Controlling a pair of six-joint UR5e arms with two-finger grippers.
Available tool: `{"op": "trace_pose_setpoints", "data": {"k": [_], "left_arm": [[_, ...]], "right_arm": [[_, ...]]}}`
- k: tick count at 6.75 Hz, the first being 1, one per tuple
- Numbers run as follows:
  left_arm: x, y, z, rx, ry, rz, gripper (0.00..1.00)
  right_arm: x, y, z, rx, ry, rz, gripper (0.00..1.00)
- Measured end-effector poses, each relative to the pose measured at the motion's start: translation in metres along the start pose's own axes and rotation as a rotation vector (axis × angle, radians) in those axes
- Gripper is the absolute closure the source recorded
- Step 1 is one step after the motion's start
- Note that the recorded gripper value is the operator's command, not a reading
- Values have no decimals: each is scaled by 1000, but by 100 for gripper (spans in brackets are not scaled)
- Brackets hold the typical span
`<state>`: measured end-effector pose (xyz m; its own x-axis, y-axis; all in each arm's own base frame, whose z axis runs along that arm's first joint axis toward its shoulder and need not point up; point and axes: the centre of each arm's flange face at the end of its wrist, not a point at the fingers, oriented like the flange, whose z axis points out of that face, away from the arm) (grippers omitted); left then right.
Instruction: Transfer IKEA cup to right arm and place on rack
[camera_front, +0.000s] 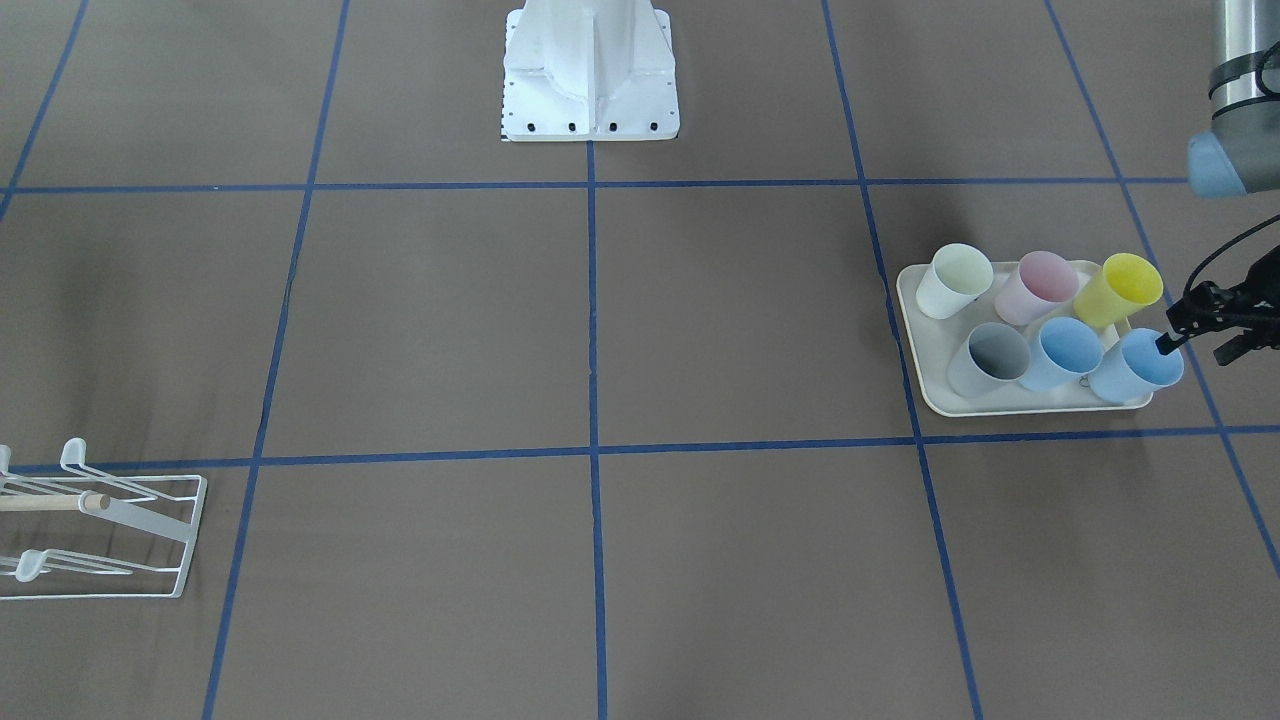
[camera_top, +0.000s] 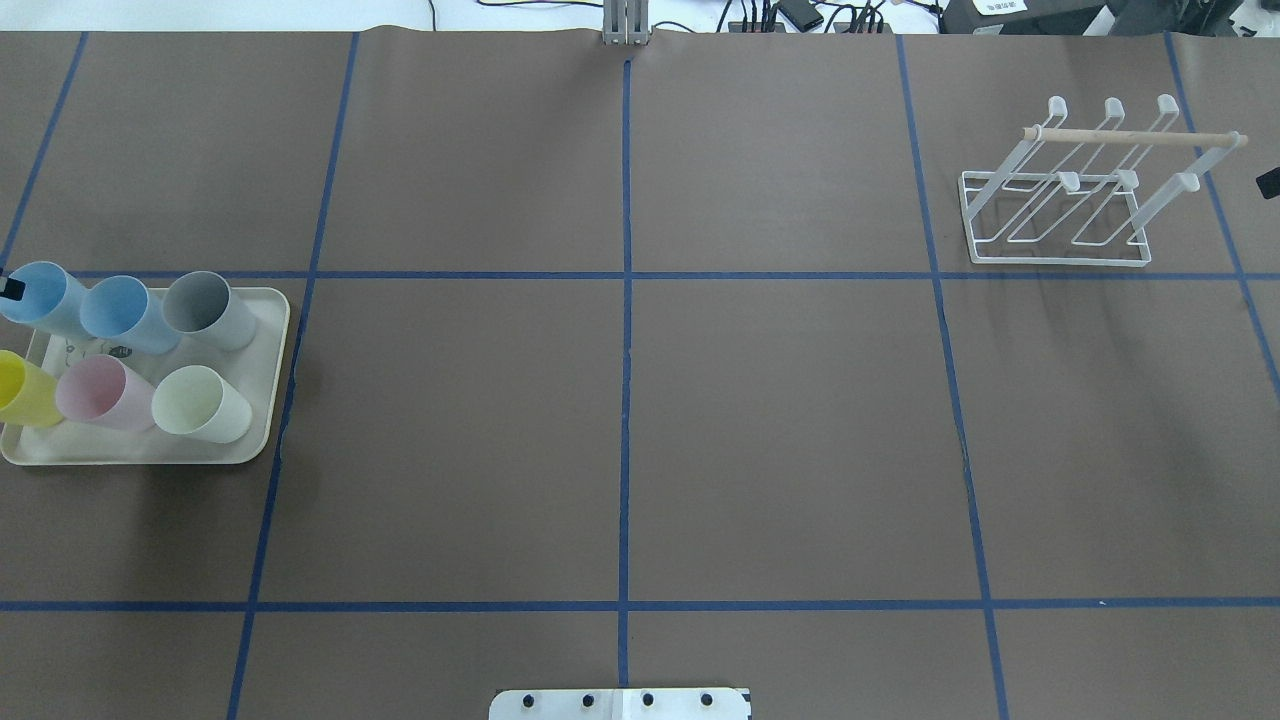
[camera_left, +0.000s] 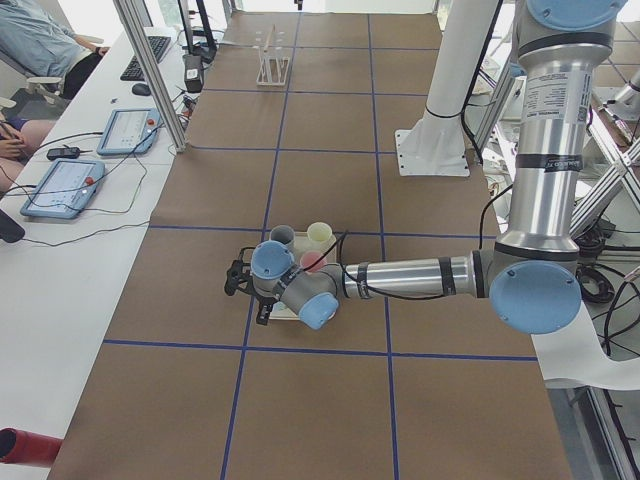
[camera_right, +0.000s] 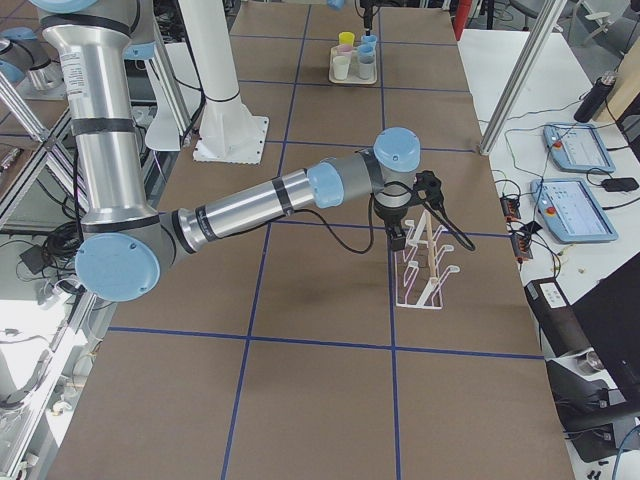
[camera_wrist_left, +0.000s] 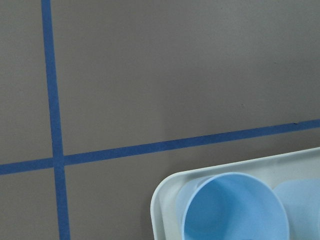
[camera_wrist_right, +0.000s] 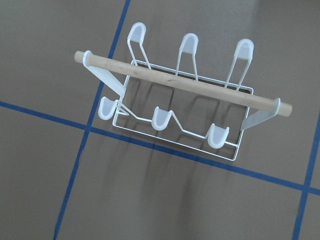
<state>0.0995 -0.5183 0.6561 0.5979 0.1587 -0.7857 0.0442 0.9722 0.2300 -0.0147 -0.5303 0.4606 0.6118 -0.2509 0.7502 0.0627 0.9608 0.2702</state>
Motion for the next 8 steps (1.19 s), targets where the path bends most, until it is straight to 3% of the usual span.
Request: {"op": "trace_pose_setpoints", "data": {"k": [1, 2, 3, 4, 6, 8], "left_arm": [[2, 0, 5, -9, 1, 4, 32], [7, 1, 12, -22, 4, 11, 47], [12, 3, 19, -36, 6, 18, 71], [15, 5, 23, -44, 8, 23, 81], [15, 7, 23, -47, 8, 26, 81], [-6, 5, 5, -16, -11, 7, 100]], "right_arm": [[-2, -1, 0, 2, -1, 7, 0], [-3, -3, -1, 4, -2, 12, 0], [-3, -3, -1, 5, -2, 15, 0], [-4, -3, -1, 5, -3, 16, 0], [-4, -3, -1, 5, -3, 18, 0], [-5, -4, -2, 7, -3, 17, 0]]}}
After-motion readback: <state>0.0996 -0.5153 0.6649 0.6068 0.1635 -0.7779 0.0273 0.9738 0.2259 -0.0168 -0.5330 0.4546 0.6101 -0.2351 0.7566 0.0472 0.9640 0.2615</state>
